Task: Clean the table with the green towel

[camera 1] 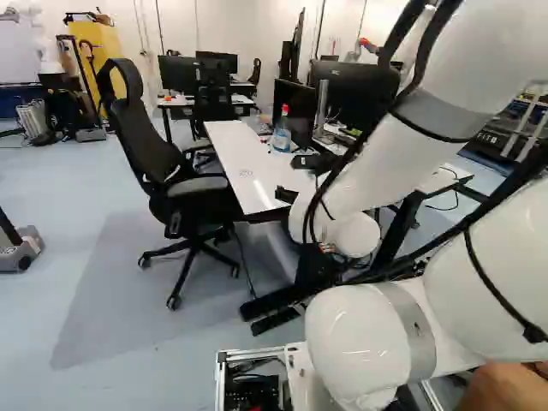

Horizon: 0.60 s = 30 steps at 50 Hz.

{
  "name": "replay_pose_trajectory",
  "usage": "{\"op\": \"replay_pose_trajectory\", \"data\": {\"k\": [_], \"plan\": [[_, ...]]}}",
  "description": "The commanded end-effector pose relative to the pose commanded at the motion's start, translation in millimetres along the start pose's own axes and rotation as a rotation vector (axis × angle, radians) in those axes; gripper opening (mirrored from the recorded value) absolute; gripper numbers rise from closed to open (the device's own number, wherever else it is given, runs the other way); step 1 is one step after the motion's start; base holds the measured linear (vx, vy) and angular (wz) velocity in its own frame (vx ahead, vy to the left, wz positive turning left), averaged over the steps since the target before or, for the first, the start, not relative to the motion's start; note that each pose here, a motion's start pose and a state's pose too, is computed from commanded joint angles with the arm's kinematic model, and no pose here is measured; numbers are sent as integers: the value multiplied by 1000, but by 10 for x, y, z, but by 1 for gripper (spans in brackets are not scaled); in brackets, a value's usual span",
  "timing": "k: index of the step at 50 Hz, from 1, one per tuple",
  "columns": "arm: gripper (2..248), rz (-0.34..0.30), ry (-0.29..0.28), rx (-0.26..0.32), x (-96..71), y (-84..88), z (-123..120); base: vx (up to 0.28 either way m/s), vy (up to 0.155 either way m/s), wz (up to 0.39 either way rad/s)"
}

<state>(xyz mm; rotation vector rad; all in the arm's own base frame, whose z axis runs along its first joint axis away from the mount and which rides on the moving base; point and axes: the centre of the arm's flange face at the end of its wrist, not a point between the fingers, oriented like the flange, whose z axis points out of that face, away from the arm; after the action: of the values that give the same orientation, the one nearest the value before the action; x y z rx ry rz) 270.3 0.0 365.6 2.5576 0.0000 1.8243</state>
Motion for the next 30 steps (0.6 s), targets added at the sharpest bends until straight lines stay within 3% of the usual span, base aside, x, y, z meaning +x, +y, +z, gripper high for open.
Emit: {"op": "replay_pose_trajectory", "data": {"k": [30], "plan": [[247,0,32,0,87,0,-21,0,0,0]]}}
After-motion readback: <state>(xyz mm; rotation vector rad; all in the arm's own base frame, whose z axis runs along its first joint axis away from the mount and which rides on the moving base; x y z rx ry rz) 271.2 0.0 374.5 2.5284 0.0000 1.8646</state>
